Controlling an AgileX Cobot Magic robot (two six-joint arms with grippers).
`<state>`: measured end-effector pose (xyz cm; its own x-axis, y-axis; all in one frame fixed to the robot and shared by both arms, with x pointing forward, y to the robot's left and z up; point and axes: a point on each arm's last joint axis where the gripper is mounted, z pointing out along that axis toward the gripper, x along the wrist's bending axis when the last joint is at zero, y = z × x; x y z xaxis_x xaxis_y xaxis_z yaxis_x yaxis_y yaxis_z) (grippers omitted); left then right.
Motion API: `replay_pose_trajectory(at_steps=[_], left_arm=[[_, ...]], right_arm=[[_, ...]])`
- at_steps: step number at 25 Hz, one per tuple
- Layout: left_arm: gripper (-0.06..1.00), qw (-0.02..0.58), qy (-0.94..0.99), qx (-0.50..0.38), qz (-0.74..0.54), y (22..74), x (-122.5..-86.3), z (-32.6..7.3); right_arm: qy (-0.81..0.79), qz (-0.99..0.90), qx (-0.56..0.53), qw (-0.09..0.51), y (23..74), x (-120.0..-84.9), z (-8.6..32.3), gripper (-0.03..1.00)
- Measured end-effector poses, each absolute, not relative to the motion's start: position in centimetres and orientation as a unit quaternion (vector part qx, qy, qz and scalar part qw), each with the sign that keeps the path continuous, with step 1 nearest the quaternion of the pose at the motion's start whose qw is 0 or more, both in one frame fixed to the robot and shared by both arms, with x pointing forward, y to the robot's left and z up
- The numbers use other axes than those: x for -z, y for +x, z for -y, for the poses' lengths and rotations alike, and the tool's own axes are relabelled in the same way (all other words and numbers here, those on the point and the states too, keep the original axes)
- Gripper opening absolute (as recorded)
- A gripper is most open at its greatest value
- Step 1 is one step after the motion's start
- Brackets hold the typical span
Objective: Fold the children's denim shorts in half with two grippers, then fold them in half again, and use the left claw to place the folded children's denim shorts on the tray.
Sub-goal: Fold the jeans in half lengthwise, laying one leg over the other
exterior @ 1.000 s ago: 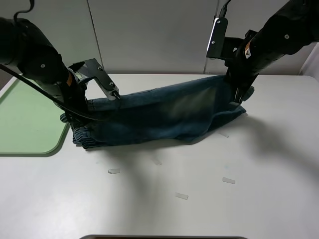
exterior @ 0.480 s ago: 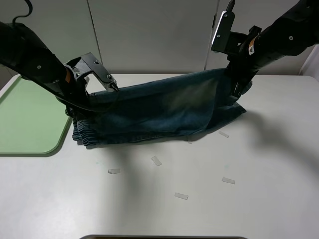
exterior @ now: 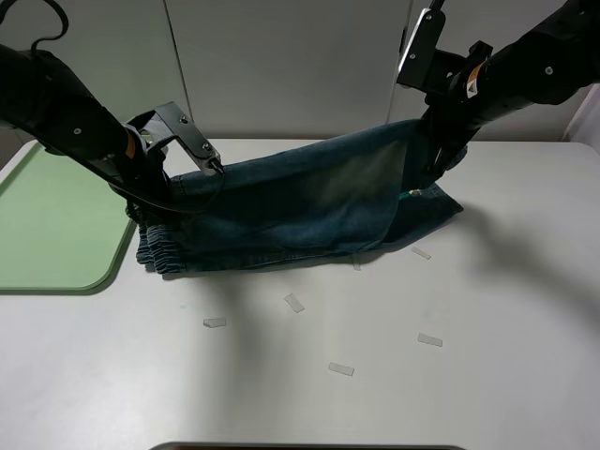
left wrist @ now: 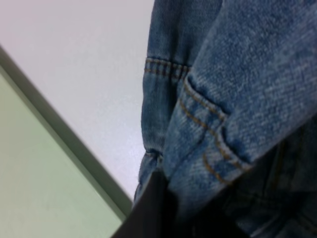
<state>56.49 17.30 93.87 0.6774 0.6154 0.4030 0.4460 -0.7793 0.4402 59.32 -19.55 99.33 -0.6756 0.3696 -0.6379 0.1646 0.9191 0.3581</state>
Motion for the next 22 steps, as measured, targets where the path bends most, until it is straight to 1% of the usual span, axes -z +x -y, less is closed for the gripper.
replay_pose_trajectory(at_steps=[7,8,9,10,11,12,13,14,15,16,17,19,21,22], left_arm=[[0.04,0.158,0.902,-0.275,-0.292,56.53,-93.9,-17.24],[0.05,0.158,0.902,-0.275,-0.293,56.53,-93.9,-17.24],[0.09,0.158,0.902,-0.275,-0.293,56.53,-93.9,-17.24],[0.16,0.158,0.902,-0.275,-0.293,56.53,-93.9,-17.24],[0.24,0.158,0.902,-0.275,-0.292,56.54,-93.9,-17.26],[0.36,0.158,0.902,-0.275,-0.293,56.55,-93.9,-17.29],[0.47,0.158,0.902,-0.276,-0.293,56.57,-93.9,-17.33],[0.47,0.158,0.902,-0.276,-0.293,56.57,-93.9,-17.33],[0.64,0.158,0.902,-0.276,-0.293,56.57,-93.9,-17.33],[0.76,0.159,0.902,-0.276,-0.293,56.58,-93.92,-17.32],[0.85,0.163,0.901,-0.277,-0.292,56.62,-93.95,-17.26],[0.94,0.17,0.899,-0.28,-0.289,56.68,-94.02,-17.14],[0.98,0.173,0.899,-0.281,-0.289,56.71,-94.05,-17.1],[0.99,0.174,0.899,-0.281,-0.289,56.71,-94.05,-17.09]], right_arm=[[0.148,-0.904,-0.14,0.377,59.36,-99.37,19.55,-0.02],[0.148,-0.903,-0.141,0.377,59.38,-99.39,19.54,0.0],[0.148,-0.903,-0.141,0.378,59.38,-99.4,19.53,0.05],[0.148,-0.902,-0.143,0.379,59.4,-99.43,19.5,0.12],[0.148,-0.901,-0.146,0.381,59.44,-99.47,19.47,0.24],[0.149,-0.898,-0.152,0.385,59.5,-99.56,19.39,0.38],[0.15,-0.894,-0.16,0.391,59.58,-99.68,19.29,0.49],[0.148,-0.89,-0.169,0.397,59.68,-99.83,19.17,0.57],[0.147,-0.885,-0.178,0.404,59.77,-99.98,19.05,0.61],[0.146,-0.882,-0.185,0.409,59.85,-100.11,18.95,0.64],[0.144,-0.879,-0.189,0.413,59.89,-100.19,18.89,0.66],[0.144,-0.877,-0.193,0.415,59.92,-100.25,18.84,0.68],[0.148,-0.877,-0.194,0.414,59.92,-100.24,18.84,0.69],[0.15,-0.877,-0.194,0.412,59.91,-100.22,18.85,0.69]])
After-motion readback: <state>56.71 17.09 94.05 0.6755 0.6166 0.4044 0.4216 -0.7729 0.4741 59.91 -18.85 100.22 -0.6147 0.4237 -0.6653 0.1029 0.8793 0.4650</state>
